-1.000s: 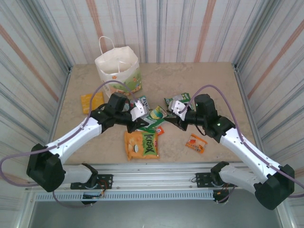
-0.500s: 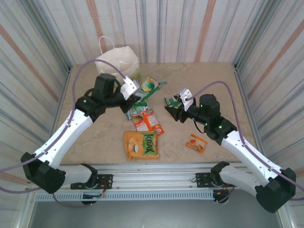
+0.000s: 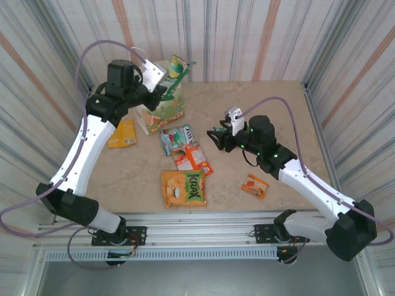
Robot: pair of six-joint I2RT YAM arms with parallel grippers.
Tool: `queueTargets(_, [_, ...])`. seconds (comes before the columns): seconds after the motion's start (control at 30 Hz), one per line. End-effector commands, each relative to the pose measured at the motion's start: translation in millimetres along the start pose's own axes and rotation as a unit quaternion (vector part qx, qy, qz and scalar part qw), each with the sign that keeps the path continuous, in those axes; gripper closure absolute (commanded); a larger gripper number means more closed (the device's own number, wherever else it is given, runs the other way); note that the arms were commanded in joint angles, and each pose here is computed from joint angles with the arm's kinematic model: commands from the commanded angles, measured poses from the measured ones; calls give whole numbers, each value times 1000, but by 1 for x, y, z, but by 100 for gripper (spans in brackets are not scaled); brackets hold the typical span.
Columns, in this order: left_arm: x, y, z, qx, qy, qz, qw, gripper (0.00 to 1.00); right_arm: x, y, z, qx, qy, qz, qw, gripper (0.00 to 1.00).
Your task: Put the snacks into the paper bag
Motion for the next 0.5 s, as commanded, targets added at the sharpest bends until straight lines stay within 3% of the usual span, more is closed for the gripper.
queueTargets(0.0, [-27, 27, -17, -35, -63, -5, 997, 100, -5, 8, 7, -14, 4, 11, 1000, 29])
queueTargets(0.17, [-47, 47, -29, -45, -144, -10, 989, 100, 1, 15, 15, -25, 21, 10, 999, 29])
queueTargets(0.3, [-50, 70, -31, -87, -159, -10, 983, 100, 5, 19, 21, -34, 31, 12, 999, 29])
queueTargets(0.47, [-43, 91, -26, -89, -171, -42, 980, 100, 9, 22, 29, -43, 45, 15, 998, 30])
Point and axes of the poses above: each hand's point on the last joint's axis, 136 mm out from that joint toward the fingers, its own z axis out along the fingers, its own y axis along the line the jaws close on, x = y × z, the point moved 6 cm from there along -z, back along the fingers, and after that the axes turned 2 degrees about z, right-handed, at the moved point
